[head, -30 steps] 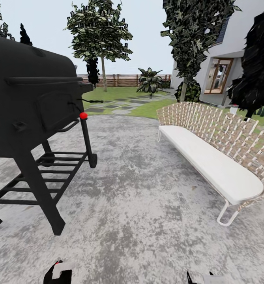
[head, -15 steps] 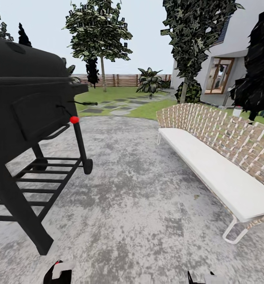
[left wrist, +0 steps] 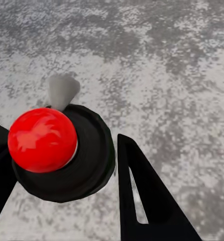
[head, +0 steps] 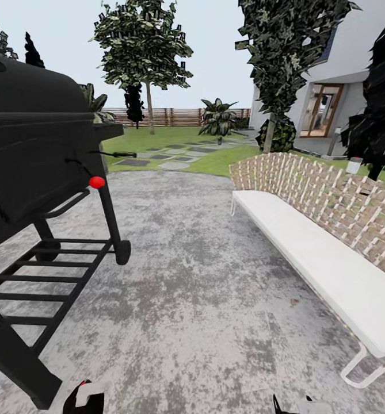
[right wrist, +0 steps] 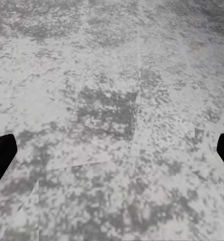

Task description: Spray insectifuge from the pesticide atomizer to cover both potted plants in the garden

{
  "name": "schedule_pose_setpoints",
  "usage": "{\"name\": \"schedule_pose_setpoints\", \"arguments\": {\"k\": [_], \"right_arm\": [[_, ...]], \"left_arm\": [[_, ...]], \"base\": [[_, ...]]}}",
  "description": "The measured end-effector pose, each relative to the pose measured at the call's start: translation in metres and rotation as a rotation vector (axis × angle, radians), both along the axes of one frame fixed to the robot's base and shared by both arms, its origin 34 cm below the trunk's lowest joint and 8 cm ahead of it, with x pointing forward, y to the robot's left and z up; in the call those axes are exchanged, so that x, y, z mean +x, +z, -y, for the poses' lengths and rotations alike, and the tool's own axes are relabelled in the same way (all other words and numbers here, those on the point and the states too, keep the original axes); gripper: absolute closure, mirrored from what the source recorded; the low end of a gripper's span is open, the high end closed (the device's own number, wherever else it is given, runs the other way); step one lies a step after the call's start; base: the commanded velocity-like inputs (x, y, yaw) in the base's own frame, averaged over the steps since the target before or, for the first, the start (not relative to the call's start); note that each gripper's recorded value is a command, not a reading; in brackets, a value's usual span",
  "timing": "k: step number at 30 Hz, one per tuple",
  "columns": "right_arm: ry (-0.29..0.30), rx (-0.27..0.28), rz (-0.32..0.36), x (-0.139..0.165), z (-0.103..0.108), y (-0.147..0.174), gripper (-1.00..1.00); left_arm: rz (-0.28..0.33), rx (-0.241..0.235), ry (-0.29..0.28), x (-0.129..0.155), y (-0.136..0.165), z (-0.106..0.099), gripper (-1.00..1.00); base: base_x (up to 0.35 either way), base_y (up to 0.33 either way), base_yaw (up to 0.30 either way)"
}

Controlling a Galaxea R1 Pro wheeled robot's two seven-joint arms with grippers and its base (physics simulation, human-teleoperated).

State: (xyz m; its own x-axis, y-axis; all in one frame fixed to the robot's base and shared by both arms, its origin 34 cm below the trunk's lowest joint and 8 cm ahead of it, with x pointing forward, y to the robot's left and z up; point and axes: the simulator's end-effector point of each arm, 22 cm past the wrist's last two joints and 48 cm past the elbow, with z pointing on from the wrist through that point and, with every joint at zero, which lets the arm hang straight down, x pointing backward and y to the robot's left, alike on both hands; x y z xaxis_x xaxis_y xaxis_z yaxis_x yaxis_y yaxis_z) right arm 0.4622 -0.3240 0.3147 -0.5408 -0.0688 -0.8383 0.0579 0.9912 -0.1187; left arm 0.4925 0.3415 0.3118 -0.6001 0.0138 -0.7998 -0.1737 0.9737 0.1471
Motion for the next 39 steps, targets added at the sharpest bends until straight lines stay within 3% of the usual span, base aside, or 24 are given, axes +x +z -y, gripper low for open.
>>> {"name": "schedule_pose_setpoints", "arguments": {"k": [17,39], "right_arm": [[0.0,0.0,0.012,0.0032,0.0,0.0045,-1.0],[-0.002,0.0,0.025,0.007,0.0004,0.0088,-1.0]], "left_arm": [[0.013,0.0,-0.001,0.0034,0.005,0.0,1.0],[0.02,0.0,0.0,0.0053,0.0079,-0.0001,1.0]], "base": [[0.337,-0.011,0.0],[0.336,-0.132,0.0]]}}
